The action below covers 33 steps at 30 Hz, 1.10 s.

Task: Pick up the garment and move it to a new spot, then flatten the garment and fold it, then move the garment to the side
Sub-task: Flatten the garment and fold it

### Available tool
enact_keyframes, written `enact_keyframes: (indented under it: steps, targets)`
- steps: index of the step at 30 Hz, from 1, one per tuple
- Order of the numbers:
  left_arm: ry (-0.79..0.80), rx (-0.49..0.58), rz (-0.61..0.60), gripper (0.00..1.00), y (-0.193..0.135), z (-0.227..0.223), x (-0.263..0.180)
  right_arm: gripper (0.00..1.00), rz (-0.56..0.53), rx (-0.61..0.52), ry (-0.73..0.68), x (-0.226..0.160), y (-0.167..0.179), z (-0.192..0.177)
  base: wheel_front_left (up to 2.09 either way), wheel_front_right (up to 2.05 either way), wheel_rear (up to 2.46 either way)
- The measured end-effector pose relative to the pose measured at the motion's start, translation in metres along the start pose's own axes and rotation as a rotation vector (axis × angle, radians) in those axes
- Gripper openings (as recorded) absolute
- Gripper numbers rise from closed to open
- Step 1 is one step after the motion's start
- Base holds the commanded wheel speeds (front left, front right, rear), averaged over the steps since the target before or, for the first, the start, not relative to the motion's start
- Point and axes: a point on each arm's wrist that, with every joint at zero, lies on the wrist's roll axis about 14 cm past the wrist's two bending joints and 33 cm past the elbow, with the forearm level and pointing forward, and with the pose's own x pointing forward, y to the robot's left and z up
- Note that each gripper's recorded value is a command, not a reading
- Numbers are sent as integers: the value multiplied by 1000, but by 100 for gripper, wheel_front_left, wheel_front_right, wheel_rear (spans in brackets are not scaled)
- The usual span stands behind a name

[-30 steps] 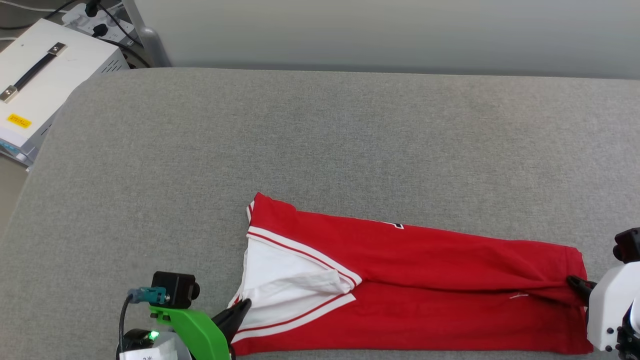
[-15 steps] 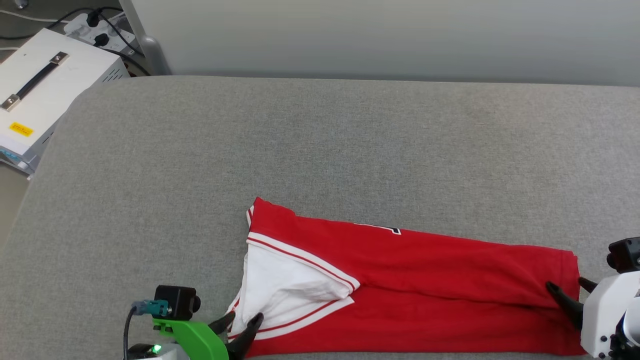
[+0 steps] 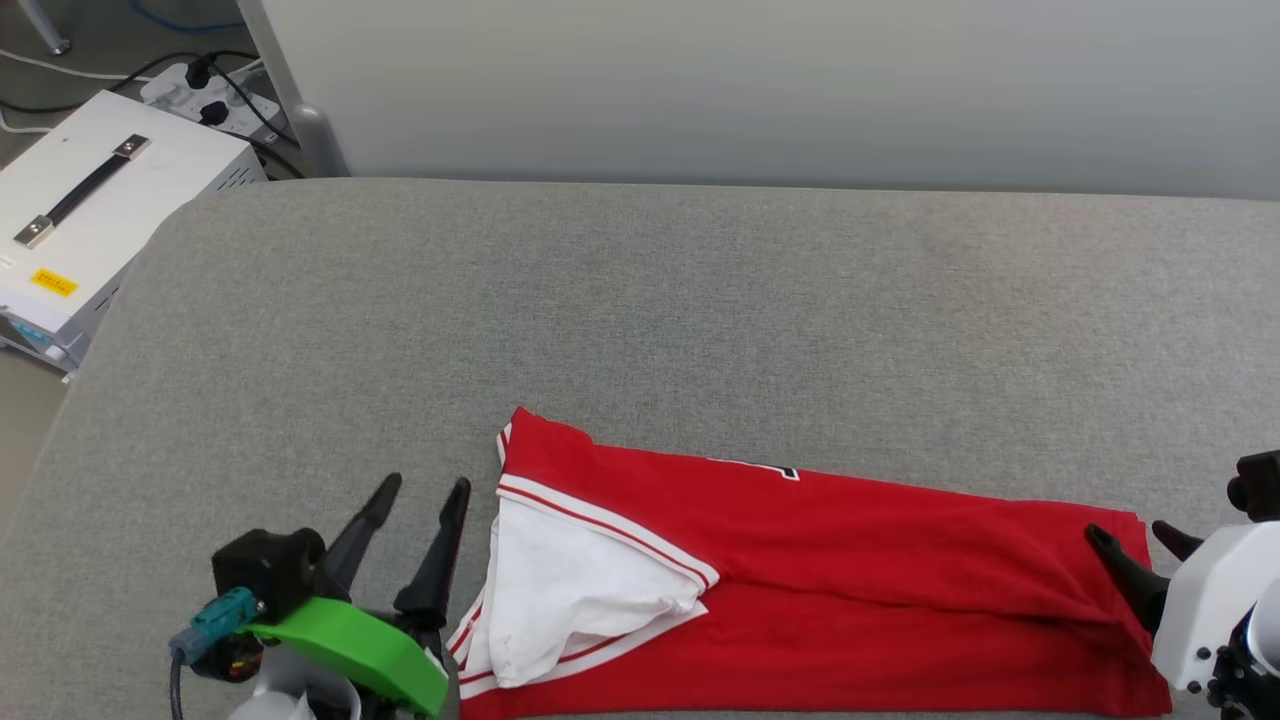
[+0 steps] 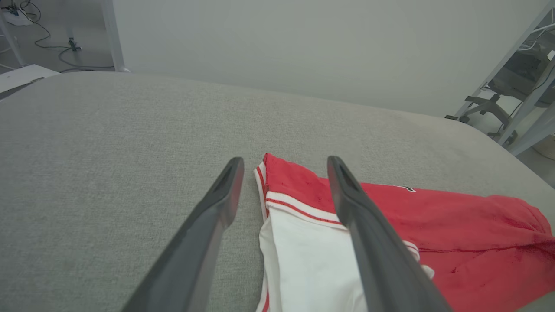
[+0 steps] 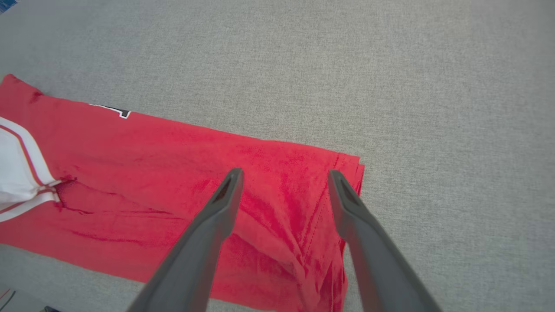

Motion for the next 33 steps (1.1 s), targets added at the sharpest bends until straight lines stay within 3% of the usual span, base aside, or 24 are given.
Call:
enact_keyframes:
  steps: [9, 20, 33]
  targets:
    - [-292, 113, 121, 100, 24, 73, 11, 100, -118, 96, 98, 3, -23, -32, 0, 0, 0]
    - [-285, 119, 159, 100, 37, 60, 10, 100, -190, 179, 242, 12, -41, -78, 0, 0, 0]
    - [-241, 98, 167, 100, 41, 43, 17, 100, -115, 295, 312, 30, -34, -101, 0, 0, 0]
